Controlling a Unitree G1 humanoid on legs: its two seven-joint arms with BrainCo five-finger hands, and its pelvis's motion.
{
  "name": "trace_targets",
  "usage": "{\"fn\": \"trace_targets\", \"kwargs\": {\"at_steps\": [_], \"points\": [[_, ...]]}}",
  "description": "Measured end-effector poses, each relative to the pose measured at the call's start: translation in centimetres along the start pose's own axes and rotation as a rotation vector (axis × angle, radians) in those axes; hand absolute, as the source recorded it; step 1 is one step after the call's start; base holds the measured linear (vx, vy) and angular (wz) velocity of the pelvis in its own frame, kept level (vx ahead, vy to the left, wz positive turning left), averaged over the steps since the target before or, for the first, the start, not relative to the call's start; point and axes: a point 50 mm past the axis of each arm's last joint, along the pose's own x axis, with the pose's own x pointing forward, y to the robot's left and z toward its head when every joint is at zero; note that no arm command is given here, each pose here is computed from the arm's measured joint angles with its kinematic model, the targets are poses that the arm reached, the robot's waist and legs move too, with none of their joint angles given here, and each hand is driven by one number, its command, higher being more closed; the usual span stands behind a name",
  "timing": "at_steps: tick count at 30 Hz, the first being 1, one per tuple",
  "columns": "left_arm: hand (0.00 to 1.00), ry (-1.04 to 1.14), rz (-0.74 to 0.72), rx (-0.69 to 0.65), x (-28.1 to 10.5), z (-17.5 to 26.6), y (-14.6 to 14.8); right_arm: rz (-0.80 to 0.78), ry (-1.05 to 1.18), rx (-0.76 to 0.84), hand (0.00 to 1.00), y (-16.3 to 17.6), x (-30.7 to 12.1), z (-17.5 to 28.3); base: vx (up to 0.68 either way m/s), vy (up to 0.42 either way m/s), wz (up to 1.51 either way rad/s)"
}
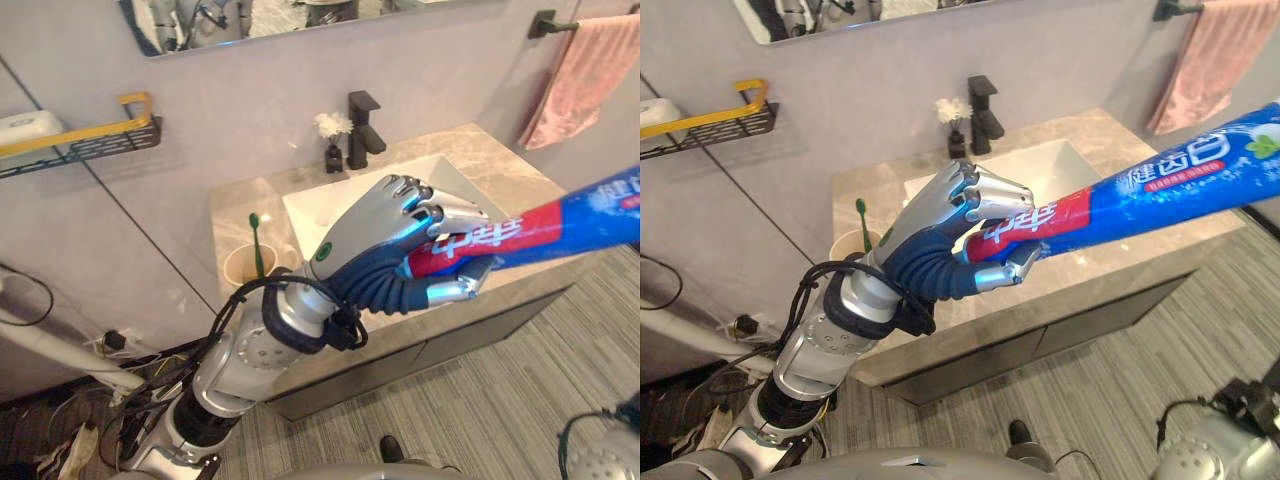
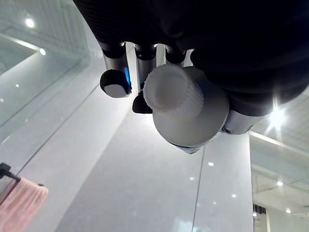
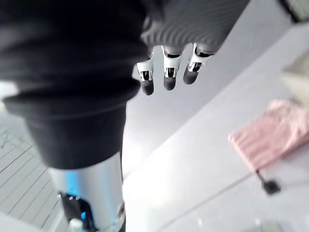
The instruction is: Organize washtable
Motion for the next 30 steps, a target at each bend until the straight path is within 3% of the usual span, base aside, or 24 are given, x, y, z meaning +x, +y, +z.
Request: {"fn": "trace_targets", "kwargs": {"at_steps": [5,7,12,18,25,30], "points": [[1.0,0.014,0.031,-0.014,-0.3,0.0,0.2,0.216,0.056,0.154,0.0,6.9,0.3,-2.6,-0.01,-0.011,0.37],[1.0,0.041,0.043,-0.032,-0.7,-0.3,0.0,0.312,0.178,0.252,0.0,10.2,-1.0,-5.0,-0.03,-0.008,0.31],[1.0,0.132,0.027,-0.04,-1.2,-1.9,-0.9,0.454,0.416,0.379,0.0,14.3,-4.0,-7.8,-0.04,-0.003,0.23],[1.0,0.261,-0.005,-0.008,-2.1,-4.0,-1.8,0.55,0.554,0.446,0.0,16.0,-5.8,-9.0,0.01,-0.004,0.26],[1.0,0.321,0.021,0.011,-3.1,-4.3,-2.1,0.524,0.677,0.617,0.0,16.9,-7.3,-9.8,0.0,-0.002,0.08],[1.0,0.37,-0.002,0.014,-3.6,-5.2,-2.6,0.514,0.753,0.641,0.0,16.8,-8.0,-10.7,0.0,0.0,0.01]]}}
